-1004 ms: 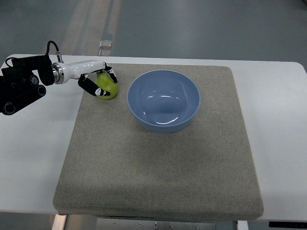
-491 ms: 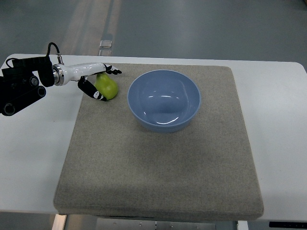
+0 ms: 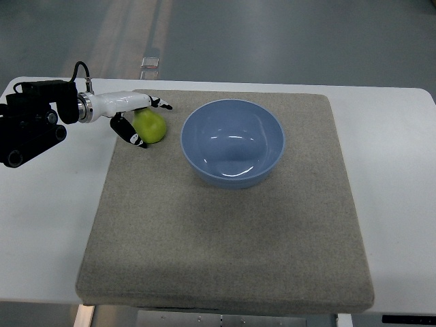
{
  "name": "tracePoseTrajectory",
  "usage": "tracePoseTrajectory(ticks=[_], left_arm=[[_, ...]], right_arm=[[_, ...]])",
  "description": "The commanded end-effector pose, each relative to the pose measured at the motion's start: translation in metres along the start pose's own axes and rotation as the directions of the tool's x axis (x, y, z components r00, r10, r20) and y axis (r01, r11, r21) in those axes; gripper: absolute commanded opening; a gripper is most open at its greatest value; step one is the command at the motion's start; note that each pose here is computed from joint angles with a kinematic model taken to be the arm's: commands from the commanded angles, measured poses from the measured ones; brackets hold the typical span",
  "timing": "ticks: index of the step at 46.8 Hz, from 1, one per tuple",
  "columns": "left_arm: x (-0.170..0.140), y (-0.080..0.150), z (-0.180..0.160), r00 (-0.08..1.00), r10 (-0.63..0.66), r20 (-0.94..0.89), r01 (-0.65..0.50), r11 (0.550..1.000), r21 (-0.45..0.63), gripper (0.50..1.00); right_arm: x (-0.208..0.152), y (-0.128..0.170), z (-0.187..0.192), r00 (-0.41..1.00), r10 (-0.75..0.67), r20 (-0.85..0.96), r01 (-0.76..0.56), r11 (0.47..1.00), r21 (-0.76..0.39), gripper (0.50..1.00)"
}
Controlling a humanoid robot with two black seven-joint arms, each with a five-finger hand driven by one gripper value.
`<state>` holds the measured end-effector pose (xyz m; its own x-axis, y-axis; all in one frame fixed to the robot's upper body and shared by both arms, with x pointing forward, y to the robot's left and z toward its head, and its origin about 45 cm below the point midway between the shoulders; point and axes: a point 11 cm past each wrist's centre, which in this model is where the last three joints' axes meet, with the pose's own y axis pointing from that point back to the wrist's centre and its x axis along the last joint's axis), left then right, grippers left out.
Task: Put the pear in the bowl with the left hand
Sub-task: 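Lift the grasped pear off the pad with the left hand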
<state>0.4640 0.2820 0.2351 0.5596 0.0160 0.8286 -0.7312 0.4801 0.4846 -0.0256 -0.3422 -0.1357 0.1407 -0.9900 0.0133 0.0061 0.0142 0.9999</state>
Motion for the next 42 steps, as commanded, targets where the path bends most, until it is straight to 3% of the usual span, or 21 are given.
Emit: tracePoseTrajectory(ticks=[1,4,14,42], left_arm=[[-0.001,0.000,0.000,1.000,-0.002,-0.001,0.002,1.000,0.001,0.924],[0.000,0.000,0.000,1.000,-0.001,0.002,0.001,1.000,0.001,0.874],[0.006,0.000,0.001,1.000,0.012,0.001,-0.012,1.000,-0.002,0.510],[0.056,0.007,0.016,0.994,0.108,-0.004,-0.108,0.994,-0.036,0.500]], right_arm=[[0.000,0.000,0.000,1.000,0.000,0.000,0.000,1.000,0.000,0.926],[0.000,0.000,0.000,1.000,0.000,0.000,0.000,1.000,0.000,0.926],[0.000,0.000,0.000,1.000,0.000,0.000,0.000,1.000,0.000,0.926],[0.000,0.000,0.000,1.000,0.000,0.000,0.000,1.000,0.000,0.926]])
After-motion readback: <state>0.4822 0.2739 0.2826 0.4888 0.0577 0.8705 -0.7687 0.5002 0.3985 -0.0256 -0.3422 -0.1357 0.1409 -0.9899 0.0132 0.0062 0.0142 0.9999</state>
